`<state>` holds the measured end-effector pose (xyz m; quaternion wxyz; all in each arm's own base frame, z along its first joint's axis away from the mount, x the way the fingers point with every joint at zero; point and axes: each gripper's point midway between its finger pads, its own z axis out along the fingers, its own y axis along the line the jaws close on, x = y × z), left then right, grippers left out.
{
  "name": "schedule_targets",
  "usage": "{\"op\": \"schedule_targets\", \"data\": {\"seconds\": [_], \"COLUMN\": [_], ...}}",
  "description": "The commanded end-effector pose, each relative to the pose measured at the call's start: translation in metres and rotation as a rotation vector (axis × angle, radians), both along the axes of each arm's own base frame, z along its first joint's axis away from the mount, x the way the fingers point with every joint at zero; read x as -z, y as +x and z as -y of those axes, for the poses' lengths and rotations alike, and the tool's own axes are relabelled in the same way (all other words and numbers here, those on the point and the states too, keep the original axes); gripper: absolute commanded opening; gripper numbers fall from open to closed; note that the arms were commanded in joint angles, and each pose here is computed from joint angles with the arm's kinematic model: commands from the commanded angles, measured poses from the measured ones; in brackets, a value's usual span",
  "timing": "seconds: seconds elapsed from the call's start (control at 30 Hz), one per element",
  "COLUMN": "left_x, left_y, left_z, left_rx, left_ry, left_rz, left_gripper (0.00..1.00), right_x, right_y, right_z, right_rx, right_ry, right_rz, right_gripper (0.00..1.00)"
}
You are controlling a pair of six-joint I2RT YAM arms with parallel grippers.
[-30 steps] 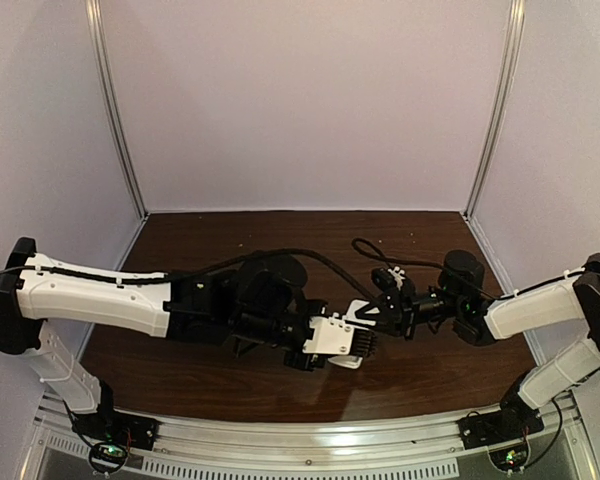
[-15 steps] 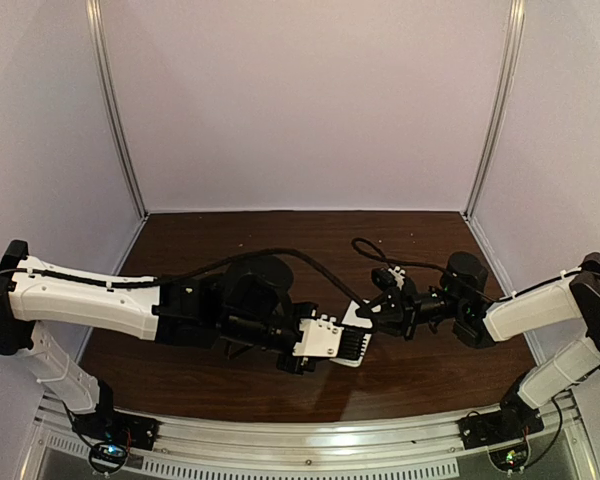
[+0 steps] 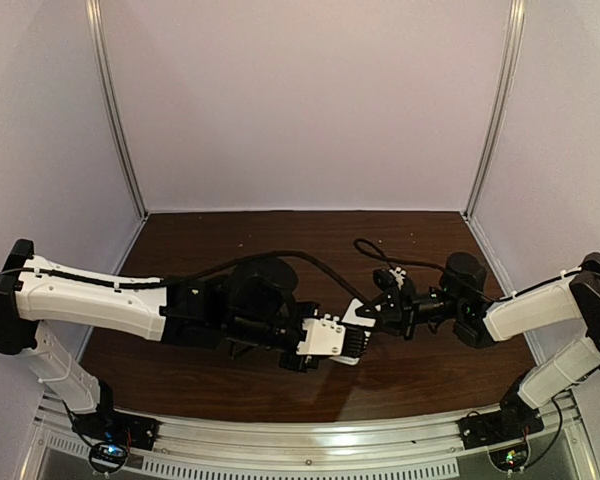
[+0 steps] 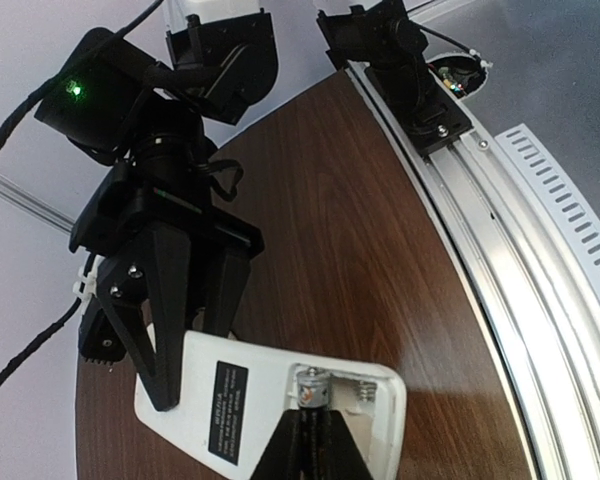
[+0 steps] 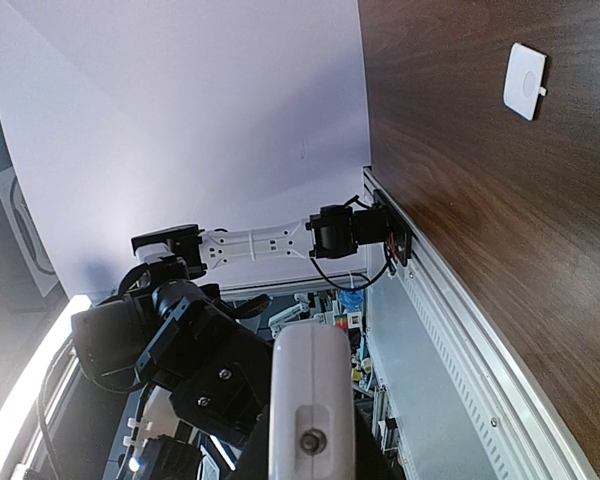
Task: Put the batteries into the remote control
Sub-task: Place the battery in the battery compartment, then load the battery into the battery compartment.
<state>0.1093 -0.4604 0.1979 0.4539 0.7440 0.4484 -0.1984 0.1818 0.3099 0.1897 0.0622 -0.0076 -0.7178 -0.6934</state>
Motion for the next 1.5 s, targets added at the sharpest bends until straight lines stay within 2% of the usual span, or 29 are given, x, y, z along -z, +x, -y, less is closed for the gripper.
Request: {"op": "schedule_targets", "data": {"seconds": [0.0,0.2,0.5,0.67,0.87,1.07,1.2,1.23,1.3,1.47], "left_x": [0.027,0.027,0.011,0.011,0.013,-0.014,-0.049,-0.056,-0.067,-0.066], "left_y": [0.028,0.027,0.016,0.01,0.012,0.017,0.032,0.037,0.049,0.065], "left_z": [-0.013,-0.015,-0.017,-0.016,-0.017,-0.02,-0.029,-0.033,-0.044,-0.061], "left_rx": [-0.099,-0.097,-0.055,-0.031,-0.056,-0.116,-0.243,-0.282,-0.377,-0.534], "left_ry": [0.107,0.12,0.073,0.067,0.071,-0.015,-0.136,-0.168,-0.233,-0.294], "left_rz": [0.059,0.056,0.028,-0.001,-0.021,-0.037,-0.131,-0.161,-0.231,-0.512], "left_gripper": [0.1,0.24,0.29,0.39,0.44,0.48,0.65,0.72,0.95,0.97], "right_x": [-0.013,-0.01,-0.003,0.0,0.001,0.007,0.008,0.008,0.007,0.01], "right_y": [-0.01,-0.01,-0.008,-0.006,-0.004,0.0,0.006,0.007,0.01,0.014], "right_z": [0.0,0.0,0.0,0.0,0.0,0.002,0.0,0.0,-0.001,-0.002], "right_rx": [-0.055,-0.055,-0.047,-0.037,-0.028,-0.002,0.02,0.024,0.034,0.049], "right_ry": [0.037,0.033,0.019,0.013,0.011,0.002,0.003,0.002,0.0,-0.008], "right_rz": [0.048,0.043,0.028,0.023,0.02,0.018,0.03,0.034,0.045,0.056], "right_gripper": [0.0,0.0,0.0,0.0,0.0,0.0,0.0,0.0,0.0,0.0]}}
